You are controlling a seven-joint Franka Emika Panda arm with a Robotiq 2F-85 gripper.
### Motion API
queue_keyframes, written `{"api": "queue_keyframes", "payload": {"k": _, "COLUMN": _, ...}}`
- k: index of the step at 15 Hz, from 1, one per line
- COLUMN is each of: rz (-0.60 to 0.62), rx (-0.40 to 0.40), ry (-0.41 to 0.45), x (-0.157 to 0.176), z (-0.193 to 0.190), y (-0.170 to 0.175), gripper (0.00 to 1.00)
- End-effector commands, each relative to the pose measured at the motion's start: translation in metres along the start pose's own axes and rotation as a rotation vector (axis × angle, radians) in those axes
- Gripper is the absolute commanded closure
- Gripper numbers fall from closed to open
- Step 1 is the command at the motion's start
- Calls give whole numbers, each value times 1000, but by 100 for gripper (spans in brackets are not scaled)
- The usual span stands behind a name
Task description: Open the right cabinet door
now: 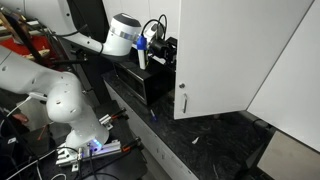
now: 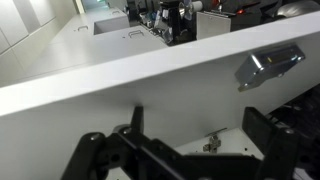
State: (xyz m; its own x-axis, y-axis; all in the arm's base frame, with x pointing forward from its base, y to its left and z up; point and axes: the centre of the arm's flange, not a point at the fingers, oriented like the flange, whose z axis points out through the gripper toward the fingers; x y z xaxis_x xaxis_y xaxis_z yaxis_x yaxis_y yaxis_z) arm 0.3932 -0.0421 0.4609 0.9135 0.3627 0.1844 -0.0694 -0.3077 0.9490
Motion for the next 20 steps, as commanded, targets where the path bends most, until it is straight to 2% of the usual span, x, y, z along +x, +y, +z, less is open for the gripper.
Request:
{"api": "queue_keyframes", "payload": {"k": 1, "rz": -1, "rx": -18, "ry": -36, "x": 5, "z": 18, "y": 2, "gripper": 0}}
{"api": "queue_keyframes", "payload": {"k": 20, "rz": 43, "rx": -23, "ry": -172, "x": -13, "z": 68, "y": 23, "gripper": 0}}
